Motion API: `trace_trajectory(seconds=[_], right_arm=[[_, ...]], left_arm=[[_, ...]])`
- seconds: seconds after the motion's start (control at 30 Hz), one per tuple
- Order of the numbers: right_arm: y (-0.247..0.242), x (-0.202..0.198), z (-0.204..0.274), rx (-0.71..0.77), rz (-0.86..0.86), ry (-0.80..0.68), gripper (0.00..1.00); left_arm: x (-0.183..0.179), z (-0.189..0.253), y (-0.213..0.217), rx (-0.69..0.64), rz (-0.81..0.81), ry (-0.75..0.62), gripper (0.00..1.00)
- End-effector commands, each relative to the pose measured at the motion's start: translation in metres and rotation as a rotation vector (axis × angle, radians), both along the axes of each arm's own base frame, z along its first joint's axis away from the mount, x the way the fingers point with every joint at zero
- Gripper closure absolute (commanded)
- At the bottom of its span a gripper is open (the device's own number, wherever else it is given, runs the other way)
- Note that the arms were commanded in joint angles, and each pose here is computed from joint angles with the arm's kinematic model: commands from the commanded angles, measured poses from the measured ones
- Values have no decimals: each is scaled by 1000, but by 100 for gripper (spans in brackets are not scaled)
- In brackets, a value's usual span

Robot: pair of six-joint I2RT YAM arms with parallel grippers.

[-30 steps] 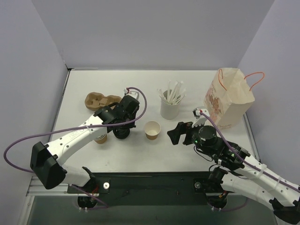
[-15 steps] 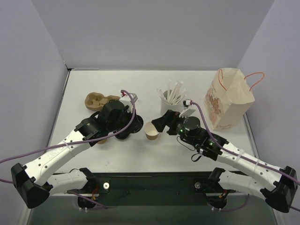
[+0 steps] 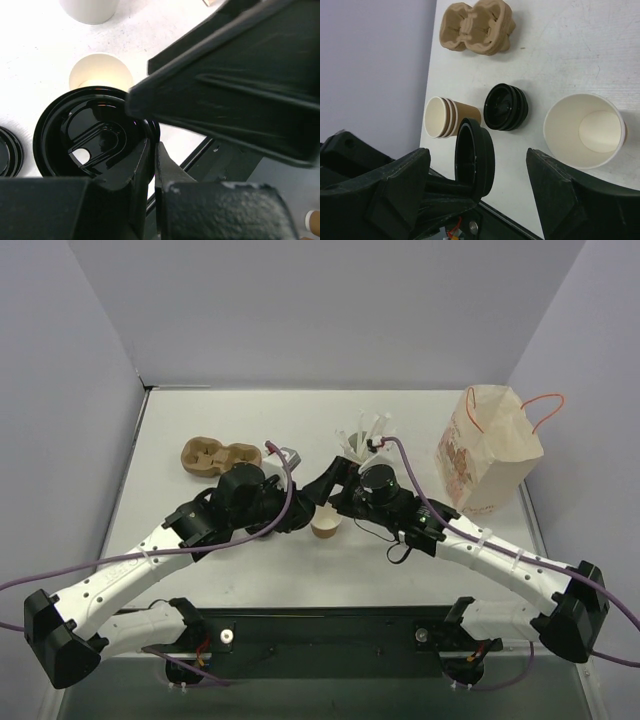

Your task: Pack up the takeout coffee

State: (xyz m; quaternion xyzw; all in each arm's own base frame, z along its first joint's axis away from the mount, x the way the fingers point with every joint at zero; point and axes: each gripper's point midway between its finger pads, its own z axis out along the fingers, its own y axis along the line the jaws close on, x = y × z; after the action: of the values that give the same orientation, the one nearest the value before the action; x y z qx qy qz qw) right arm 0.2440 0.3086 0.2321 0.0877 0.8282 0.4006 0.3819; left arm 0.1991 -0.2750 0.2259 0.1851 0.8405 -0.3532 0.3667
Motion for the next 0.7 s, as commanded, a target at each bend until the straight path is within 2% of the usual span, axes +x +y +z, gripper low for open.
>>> trace_trajectory(seconds=[0.0, 0.23, 0.27, 0.3, 0.37, 0.4, 0.47, 0.5, 0.53, 0.57, 0.67], right_arm=[[10, -2, -3, -29, 15, 57, 23], [23, -10, -20, -69, 81, 107, 35], [24, -11, -22, -74, 92, 105, 39], [26, -12, -22, -72, 108, 101, 49], [27, -11, -18, -66, 126, 64, 59], [27, -12, -12, -60, 137, 42, 70], [23, -10, -10, -77, 145, 2, 84], [20, -9, -6, -68, 144, -21, 87], [20, -10, -1, -56, 161, -39, 90], [20, -11, 3, -45, 179, -58, 93], [14, -18, 19, -44, 255, -193, 96]], left_arm=[[0, 24, -9, -69, -47, -92, 84], [0, 19, -10, -51, -53, -107, 84], [0, 19, -10, -50, -54, -109, 84], [0, 18, -9, -47, -51, -108, 84], [0, 18, -8, -41, -47, -110, 84], [1, 17, -8, -37, -45, -108, 84], [1, 20, -8, -38, -43, -105, 78], [0, 21, -7, -39, -42, -102, 73], [0, 26, -6, -43, -38, -105, 69], [2, 32, -3, -41, -22, -114, 60], [2, 42, 10, -5, 11, -130, 47]])
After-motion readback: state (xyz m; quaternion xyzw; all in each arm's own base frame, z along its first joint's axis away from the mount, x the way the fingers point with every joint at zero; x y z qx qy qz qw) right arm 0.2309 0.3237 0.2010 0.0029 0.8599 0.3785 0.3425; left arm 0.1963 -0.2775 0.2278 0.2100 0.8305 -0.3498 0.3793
